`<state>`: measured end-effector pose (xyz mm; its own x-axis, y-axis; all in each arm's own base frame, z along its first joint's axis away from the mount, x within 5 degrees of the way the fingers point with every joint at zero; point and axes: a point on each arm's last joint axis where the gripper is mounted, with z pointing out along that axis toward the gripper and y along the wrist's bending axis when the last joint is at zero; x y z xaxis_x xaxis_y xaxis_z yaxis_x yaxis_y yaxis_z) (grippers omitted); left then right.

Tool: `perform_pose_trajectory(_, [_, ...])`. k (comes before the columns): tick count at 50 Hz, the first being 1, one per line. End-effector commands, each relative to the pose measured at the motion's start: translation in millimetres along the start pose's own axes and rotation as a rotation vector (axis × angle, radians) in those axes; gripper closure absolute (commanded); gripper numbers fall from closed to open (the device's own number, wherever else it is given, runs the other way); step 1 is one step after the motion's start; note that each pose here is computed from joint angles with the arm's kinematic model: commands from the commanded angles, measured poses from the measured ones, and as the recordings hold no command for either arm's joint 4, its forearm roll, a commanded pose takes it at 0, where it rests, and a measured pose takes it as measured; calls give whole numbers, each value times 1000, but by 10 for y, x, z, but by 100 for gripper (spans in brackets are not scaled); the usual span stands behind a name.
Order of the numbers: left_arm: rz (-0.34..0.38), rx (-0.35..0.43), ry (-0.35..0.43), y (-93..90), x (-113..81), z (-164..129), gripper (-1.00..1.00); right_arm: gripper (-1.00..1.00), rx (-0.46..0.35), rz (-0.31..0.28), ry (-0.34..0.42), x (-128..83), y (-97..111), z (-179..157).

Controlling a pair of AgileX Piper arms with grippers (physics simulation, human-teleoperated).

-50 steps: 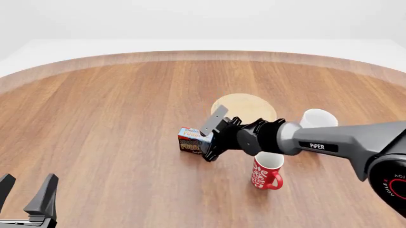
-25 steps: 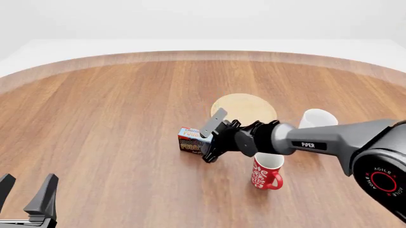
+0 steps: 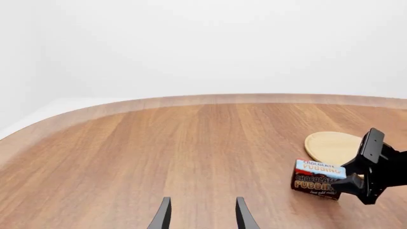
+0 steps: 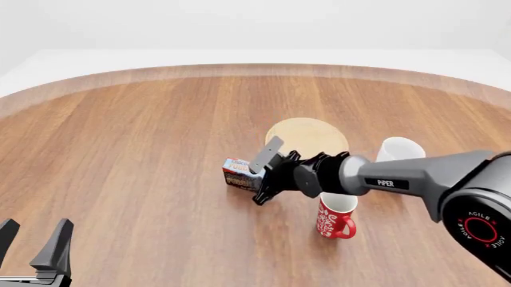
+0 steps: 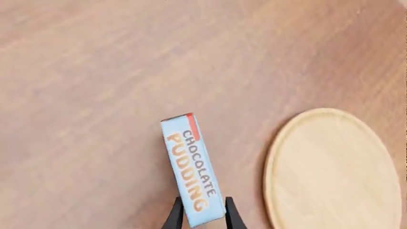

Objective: Put the chocolate pudding to the left of the plate.

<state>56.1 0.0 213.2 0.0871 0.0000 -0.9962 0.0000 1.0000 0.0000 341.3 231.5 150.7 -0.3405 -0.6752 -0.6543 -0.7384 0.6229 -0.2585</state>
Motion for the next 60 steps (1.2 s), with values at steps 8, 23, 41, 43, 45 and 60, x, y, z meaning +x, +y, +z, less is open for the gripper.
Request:
perform_pose_trajectory(8, [0, 0, 0, 0, 0, 0, -100, 100, -21, 1, -3, 7, 129, -75])
perform_pose_trajectory(23, [0, 0, 0, 0, 0, 0, -100, 100, 6, -11, -49, -129, 21, -471])
perform_pose_trajectory(41, [0, 0, 0, 0, 0, 0, -100, 100, 36, -21, -81, -305, -136, -787])
perform_pose_trajectory(43, [0, 0, 0, 0, 0, 0, -100, 100, 42, -24, -86, -347, -168, -809])
perform_pose_trajectory(45, [0, 0, 0, 0, 0, 0, -100, 100, 51, -24, -93, -395, -219, -824])
perform_pose_trajectory(60, [0, 0, 0, 0, 0, 0, -100, 100, 74, -26, -101, -620, -411, -806])
